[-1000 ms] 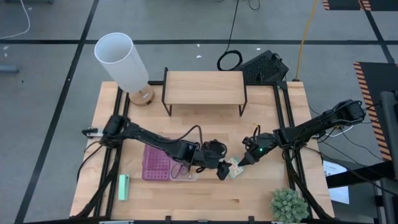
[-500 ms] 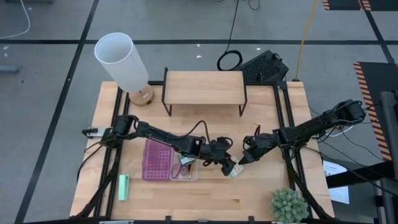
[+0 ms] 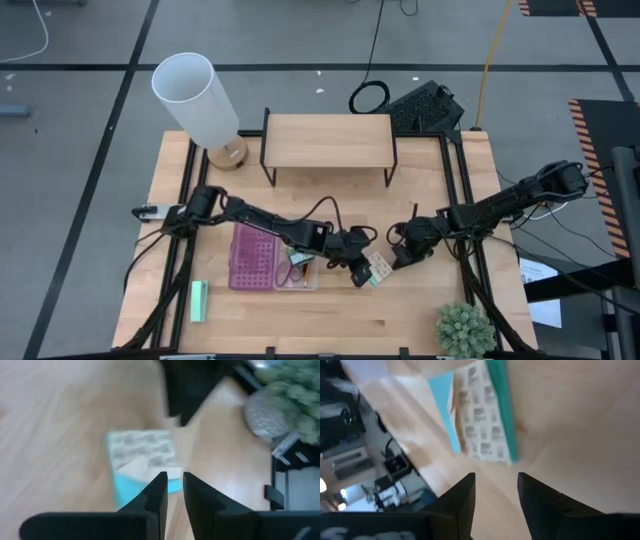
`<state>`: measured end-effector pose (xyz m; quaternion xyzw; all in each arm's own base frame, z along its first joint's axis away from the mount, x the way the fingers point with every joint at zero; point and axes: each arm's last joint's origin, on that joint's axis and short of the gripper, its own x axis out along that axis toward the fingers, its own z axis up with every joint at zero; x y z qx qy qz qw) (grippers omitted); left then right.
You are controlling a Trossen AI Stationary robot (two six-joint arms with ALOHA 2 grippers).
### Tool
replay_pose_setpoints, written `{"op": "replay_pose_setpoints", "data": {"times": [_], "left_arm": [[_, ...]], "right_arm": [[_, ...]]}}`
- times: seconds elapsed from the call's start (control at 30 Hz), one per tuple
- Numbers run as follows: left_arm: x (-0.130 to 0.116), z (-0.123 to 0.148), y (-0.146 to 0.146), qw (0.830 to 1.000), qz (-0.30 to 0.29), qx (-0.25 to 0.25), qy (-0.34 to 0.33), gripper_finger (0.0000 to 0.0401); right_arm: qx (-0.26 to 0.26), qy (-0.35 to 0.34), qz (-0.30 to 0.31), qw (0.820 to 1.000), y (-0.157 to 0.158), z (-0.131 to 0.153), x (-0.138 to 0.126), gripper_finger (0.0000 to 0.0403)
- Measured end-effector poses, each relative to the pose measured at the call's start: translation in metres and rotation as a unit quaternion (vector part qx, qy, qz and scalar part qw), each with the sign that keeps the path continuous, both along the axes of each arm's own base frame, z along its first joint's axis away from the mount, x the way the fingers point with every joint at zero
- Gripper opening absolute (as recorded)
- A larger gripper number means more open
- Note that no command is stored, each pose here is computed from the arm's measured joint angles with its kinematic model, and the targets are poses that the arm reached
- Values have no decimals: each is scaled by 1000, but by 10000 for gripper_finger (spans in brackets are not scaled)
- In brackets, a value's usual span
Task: Pack school essentials
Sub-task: Put the light blue sticky notes into the violet supply box
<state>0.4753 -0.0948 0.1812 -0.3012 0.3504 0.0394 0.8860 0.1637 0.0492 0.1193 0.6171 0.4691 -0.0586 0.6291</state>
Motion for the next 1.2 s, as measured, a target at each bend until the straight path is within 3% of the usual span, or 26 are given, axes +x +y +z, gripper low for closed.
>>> {"op": "replay_pose_setpoints", "data": {"times": [0.13, 0.3, 0.47, 0.63, 1.0, 1.2], "left_arm": [[-3, 0, 13, 997, 47, -56, 40, 90], [0, -4, 28, 987, 69, -131, 64, 159], [5, -32, 47, 969, 108, -191, 115, 221], [8, -52, 61, 947, 127, -252, 153, 242], [8, -53, 45, 956, 97, -238, 145, 244], [6, -53, 29, 954, 108, -236, 148, 244]], "right_arm": [[11, -13, 21, 1000, 3, 4, -1, 141], [5, -39, 32, 999, 4, 10, -3, 141], [-4, -40, 37, 999, 3, 11, -6, 141], [-5, -33, 40, 999, 3, 11, -8, 141], [-12, -29, 46, 998, 3, 11, -10, 141], [-14, -26, 47, 998, 3, 10, -10, 141]]}}
